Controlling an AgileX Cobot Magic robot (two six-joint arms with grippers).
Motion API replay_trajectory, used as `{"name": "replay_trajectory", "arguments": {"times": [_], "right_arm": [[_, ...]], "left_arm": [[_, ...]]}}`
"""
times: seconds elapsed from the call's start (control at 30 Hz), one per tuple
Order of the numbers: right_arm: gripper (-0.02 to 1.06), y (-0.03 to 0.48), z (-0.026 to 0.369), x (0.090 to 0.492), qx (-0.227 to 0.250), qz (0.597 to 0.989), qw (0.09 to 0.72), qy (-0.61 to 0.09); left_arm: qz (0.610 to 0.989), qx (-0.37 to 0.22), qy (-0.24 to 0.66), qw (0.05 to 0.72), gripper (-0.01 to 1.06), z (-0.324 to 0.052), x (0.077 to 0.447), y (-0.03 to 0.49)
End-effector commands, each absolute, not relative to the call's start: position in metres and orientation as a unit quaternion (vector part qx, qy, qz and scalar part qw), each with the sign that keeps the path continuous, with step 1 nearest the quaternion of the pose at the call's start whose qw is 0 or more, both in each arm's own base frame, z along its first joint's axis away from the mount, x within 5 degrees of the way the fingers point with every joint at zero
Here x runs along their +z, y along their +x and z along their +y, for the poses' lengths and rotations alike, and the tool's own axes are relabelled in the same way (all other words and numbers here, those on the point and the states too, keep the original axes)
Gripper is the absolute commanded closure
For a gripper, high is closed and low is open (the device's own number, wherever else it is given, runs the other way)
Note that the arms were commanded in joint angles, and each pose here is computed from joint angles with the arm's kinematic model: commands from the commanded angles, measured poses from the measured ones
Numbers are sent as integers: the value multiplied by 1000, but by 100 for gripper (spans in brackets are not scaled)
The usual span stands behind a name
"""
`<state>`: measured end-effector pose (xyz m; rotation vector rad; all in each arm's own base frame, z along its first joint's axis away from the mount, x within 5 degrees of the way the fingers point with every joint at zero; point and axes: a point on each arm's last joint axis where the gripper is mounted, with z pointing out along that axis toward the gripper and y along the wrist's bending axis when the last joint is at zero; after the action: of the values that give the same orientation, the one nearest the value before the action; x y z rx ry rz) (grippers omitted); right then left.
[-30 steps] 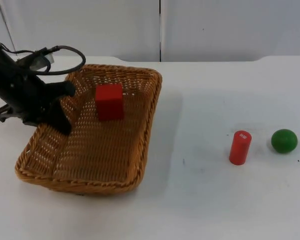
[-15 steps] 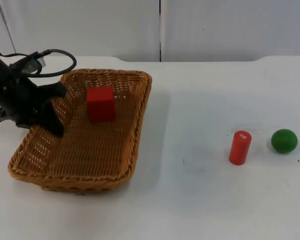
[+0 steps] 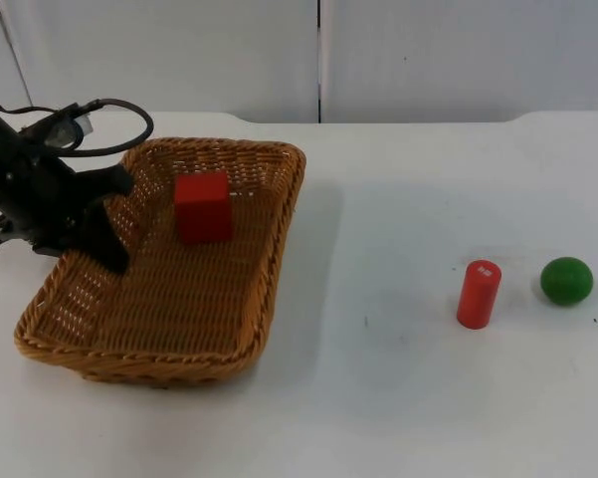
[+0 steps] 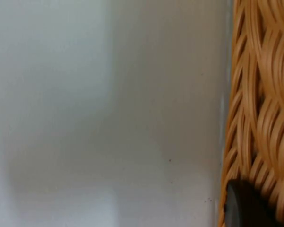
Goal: Pick up the basket with the left hand and place the object to the left of the red cylinder into the basket with the right hand.
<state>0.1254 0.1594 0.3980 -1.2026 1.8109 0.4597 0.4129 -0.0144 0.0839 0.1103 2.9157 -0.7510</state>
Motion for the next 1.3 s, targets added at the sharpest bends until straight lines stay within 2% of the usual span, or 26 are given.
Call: {"name": "replay_trajectory", "arguments": {"times": [0.0,0.1,0.17,0.2,0.27,0.33,0.37,0.47,0.53,0.77,0.93,1.27], "right_arm": [[19,125,159,399,185,726,449,-487],[19,125,159,399,185,727,447,-487],[19,125,159,399,185,727,447,-487],[19,125,159,399,185,727,447,-487],[19,125,159,399,185,727,447,-487],[19,125,159,399,185,727,447,-487],[19,125,159,399,185,727,447,-487],[19,125,159,399,185,728,446,-488],[19,125,159,399,185,728,446,-488],[19,125,159,398,184,729,442,-489],[19,124,159,397,183,730,439,-490],[19,124,159,398,182,728,440,-493]], "left_arm": [[963,-255,36,77,105,-16,86,416],[963,-255,35,80,103,-16,87,416],[963,-257,33,80,93,-16,87,417],[963,-257,33,80,93,-16,87,417],[962,-257,30,83,76,-16,87,417],[962,-257,30,86,55,-16,88,418],[962,-257,30,86,55,-16,88,418],[960,-263,43,85,30,-17,95,422],[959,-266,52,87,23,-18,102,426],[963,-239,59,114,22,-13,122,432],[976,-167,67,123,22,-2,142,429],[975,-173,55,125,22,-6,183,418]]}}
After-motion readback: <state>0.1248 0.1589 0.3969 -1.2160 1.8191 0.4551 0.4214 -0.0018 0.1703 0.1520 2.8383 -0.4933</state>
